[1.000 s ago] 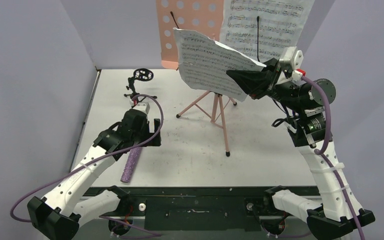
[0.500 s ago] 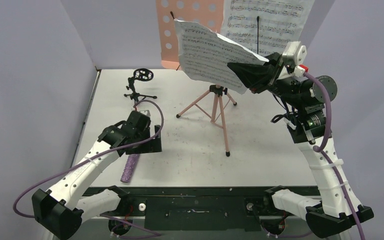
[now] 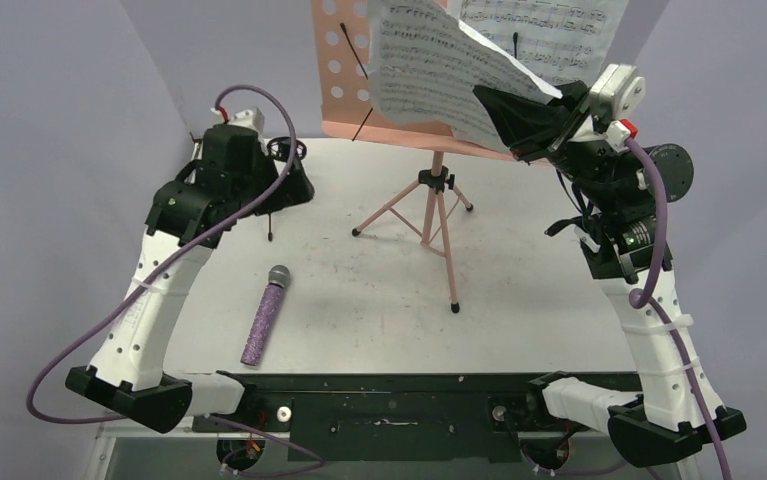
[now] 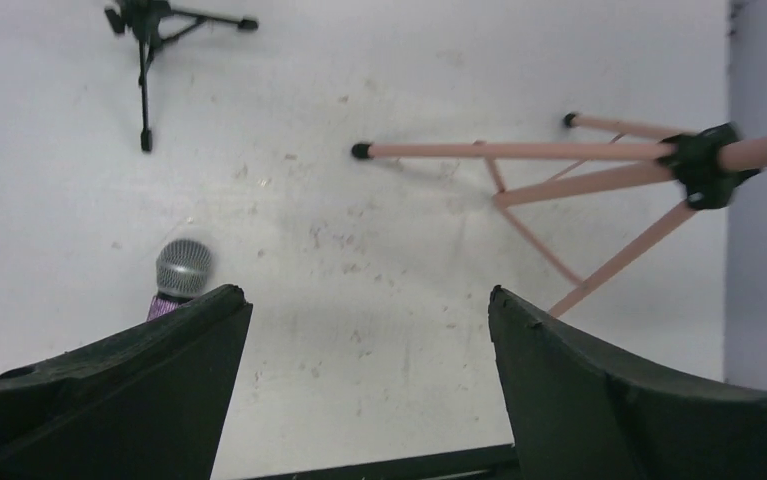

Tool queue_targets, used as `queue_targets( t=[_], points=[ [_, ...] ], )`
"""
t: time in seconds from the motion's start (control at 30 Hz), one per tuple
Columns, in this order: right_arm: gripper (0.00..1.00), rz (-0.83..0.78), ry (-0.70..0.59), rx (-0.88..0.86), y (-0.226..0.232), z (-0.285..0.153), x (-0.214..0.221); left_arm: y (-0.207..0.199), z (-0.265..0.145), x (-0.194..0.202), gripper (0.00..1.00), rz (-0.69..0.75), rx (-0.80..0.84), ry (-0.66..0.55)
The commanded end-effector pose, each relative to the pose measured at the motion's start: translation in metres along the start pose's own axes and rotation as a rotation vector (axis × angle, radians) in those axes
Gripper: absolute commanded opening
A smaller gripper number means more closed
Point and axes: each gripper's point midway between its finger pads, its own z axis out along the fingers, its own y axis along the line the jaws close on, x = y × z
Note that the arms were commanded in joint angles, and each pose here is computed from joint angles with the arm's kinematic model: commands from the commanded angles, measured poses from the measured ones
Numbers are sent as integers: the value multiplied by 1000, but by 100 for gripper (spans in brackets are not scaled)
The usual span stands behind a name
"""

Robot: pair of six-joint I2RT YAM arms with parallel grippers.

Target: Set up the instrument practice props

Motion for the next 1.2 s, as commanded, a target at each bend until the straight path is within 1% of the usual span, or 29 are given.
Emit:
queue_targets(
  t=[0.0,0.13,0.3,0.4,0.57,0.63,0.67,0.7,0.8,0.9,1.17],
  points=[
    [5,-70,-91,74,-14,2,-35,-34,-53,-73,87,-34,161,-204],
    [5,-16,-116,127,-22,2,-41,-66,-92,-113,82,-48,334,-352],
    [5,77,-110,240,-39,0,-46,-102,-136,-145,77,-72,566,-523],
    [5,128,-89,312,-51,-1,-46,-119,-151,-156,75,-86,680,-573],
    [5,143,-86,378,-60,-6,-53,-146,-157,-169,71,-123,821,-578],
    [5,173,-71,412,-65,-7,-52,-155,-160,-175,69,-152,874,-580],
    [5,184,-78,415,-66,-6,-56,-159,-158,-175,67,-165,894,-566],
    [5,206,-48,417,-66,-5,-49,-164,-160,-177,67,-171,927,-565],
    [5,247,-27,409,-65,-1,-46,-174,-154,-180,64,-209,968,-527],
    [5,275,-7,392,-64,4,-41,-182,-145,-178,62,-213,971,-494],
    [5,254,37,381,-62,3,-27,-178,-109,-169,56,-269,847,-438]
  ],
)
